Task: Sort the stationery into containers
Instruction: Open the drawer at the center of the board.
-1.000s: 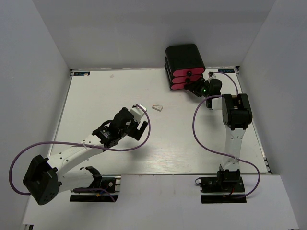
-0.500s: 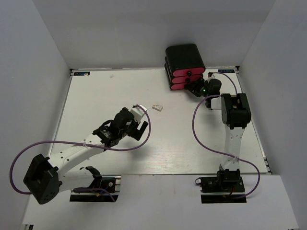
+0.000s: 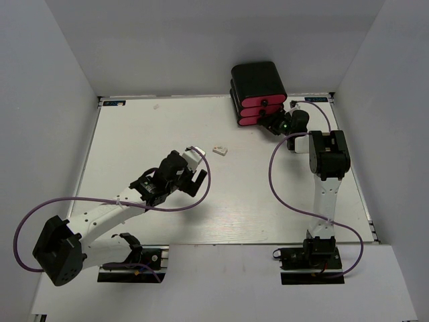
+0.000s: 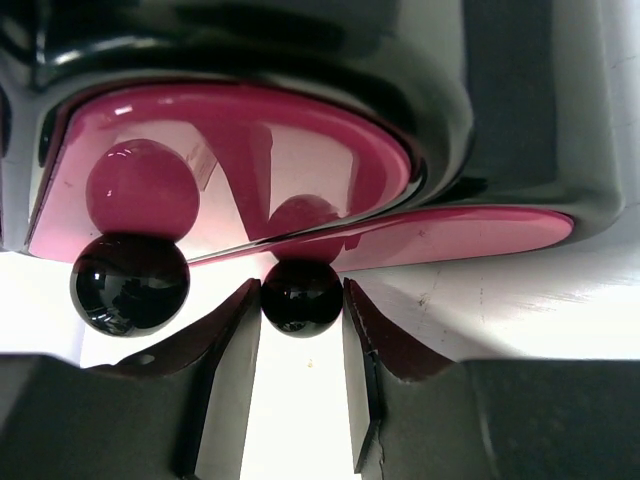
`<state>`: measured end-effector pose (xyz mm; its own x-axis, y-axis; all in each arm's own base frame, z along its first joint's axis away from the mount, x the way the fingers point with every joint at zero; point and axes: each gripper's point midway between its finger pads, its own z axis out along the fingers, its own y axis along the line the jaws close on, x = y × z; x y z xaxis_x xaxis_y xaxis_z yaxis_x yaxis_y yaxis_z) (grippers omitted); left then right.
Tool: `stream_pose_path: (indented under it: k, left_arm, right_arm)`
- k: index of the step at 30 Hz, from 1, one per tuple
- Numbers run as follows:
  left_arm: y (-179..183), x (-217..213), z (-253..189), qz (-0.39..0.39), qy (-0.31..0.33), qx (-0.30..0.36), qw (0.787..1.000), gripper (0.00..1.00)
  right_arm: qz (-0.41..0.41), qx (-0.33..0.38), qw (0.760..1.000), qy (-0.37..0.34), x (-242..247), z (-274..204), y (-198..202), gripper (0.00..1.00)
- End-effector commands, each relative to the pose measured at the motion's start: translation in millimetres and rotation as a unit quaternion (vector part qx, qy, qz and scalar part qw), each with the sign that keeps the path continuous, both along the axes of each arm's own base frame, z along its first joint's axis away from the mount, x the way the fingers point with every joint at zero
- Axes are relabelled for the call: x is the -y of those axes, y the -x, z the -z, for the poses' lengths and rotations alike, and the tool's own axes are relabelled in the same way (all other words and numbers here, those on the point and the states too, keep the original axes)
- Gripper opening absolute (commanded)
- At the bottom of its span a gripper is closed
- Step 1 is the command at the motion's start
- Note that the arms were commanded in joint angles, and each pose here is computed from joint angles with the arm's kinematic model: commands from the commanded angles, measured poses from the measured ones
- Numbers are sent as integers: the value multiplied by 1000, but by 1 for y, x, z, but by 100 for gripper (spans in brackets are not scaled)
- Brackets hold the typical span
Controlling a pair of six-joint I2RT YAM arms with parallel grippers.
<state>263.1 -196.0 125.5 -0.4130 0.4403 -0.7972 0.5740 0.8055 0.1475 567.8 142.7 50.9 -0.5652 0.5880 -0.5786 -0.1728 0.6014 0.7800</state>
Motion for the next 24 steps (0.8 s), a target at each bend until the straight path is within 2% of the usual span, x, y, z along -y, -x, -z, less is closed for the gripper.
stream_pose_path:
  k: [1, 7, 12, 16, 17, 19, 21, 23, 24]
  left_arm:
    - [-2, 3, -7, 2, 15, 6, 1000, 100]
    - [-1, 8, -15, 4, 36, 9, 999, 100]
    - [1, 22, -26, 9, 89, 4, 996, 100]
    - [2, 41, -31, 6, 147, -17, 989, 100]
    - [1, 48, -33, 0, 173, -25, 985, 100]
    - [-3, 54, -24, -14, 185, -42, 982, 100]
    - [-11, 66, -29, -17, 203, -47, 978, 100]
    - [-17, 72, -15, -22, 184, -68, 980, 100]
    - [-26, 77, -21, -23, 181, -62, 981, 100]
  right_arm:
    - [8, 2, 1000, 2, 5, 1, 1, 24]
    - [-2, -7, 1000, 4, 4, 2, 36, 24]
    - [-5, -13, 1000, 5, 4, 2, 63, 24]
    - [-8, -22, 1000, 4, 3, 0, 72, 47]
    - [-7, -23, 1000, 3, 6, 0, 72, 64]
    - [-14, -21, 1000, 0, 4, -5, 74, 87]
    - [-21, -23, 1000, -2, 4, -9, 82, 90]
    - [-24, -20, 999, 6, 7, -14, 96, 90]
    - [-25, -18, 999, 15, 10, -13, 100, 90]
